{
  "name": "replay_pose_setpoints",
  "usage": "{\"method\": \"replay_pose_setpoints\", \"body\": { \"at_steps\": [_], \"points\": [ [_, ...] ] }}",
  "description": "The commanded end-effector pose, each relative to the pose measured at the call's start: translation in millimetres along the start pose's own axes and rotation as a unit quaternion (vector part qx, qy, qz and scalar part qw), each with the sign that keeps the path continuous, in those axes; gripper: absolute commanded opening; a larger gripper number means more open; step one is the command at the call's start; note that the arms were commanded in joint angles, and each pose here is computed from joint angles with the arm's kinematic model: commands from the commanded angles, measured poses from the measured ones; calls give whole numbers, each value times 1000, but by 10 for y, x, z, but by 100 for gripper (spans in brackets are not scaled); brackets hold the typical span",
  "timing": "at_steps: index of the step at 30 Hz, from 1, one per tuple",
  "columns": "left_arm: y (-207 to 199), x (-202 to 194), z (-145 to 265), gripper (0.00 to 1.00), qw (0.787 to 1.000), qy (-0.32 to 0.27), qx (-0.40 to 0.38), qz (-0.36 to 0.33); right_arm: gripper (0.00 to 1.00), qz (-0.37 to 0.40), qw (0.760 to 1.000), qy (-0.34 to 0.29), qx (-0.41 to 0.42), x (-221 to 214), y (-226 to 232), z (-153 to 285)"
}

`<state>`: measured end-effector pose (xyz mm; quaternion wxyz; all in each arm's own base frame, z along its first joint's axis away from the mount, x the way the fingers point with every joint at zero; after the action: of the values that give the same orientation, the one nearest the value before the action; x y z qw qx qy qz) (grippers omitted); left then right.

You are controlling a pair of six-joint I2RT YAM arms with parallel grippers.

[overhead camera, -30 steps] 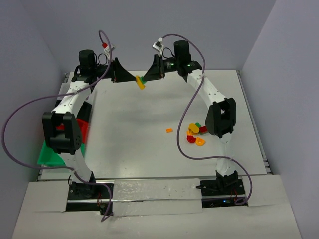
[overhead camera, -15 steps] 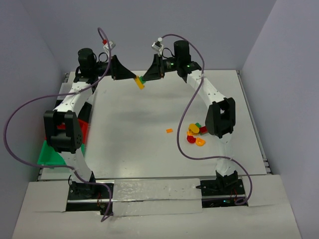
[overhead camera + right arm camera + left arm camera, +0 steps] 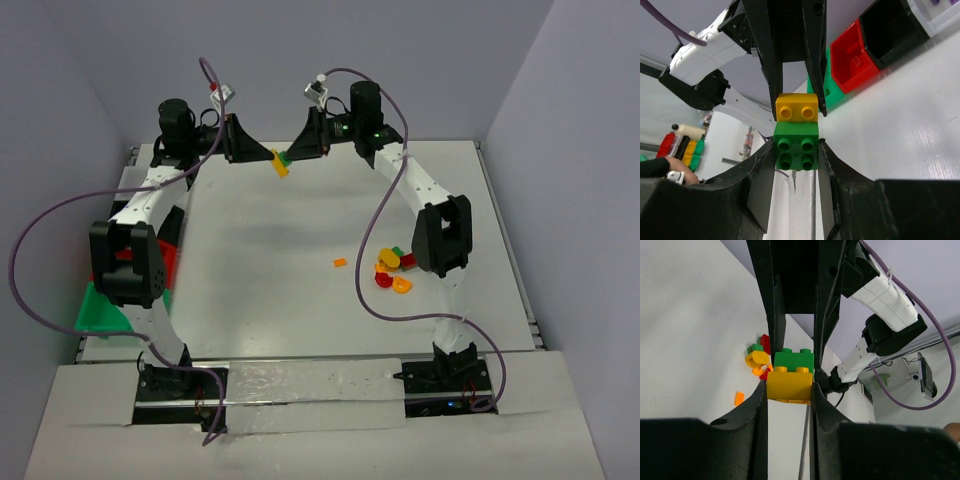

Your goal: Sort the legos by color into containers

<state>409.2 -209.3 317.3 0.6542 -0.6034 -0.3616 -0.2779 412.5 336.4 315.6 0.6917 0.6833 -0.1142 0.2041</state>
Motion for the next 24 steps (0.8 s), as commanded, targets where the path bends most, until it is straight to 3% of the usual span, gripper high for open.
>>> {"method": "replay_pose_setpoints", "body": {
  "at_steps": [1,11,17,20,21,24],
  "points": [
    [-131,3,83,0,1000,6,-9,-18,0,36,999,-2,9,21,213,50],
    [172,-282,878,0,994,-3,108,8,0,26,999,-32,-13,89,228,361],
    [326,-364,1418,0,974,36,220,-41,0,45,995,-59,-69,141,22,598],
    [454,-364,2027,0,927,42,370,-41,0,101,976,-71,-182,118,-159,724],
    [505,-277,2367,0,886,34,458,-58,0,117,964,-73,-226,81,-213,778],
    [539,-272,2912,0,808,39,583,-77,0,118,952,-80,-272,-4,-279,871]
  ]
}}
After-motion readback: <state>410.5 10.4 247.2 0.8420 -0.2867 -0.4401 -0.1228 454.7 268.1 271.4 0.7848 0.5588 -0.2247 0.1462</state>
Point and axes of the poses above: each gripper's point midway between its finger pads, its own z axis back along the fingers, its own y axis along the line the jaws close on, x = y × z, the point moved 2 cm from there along z, back along the fingers, and after that the axes turned 12 degrees about -z, right-handed, at the moved point
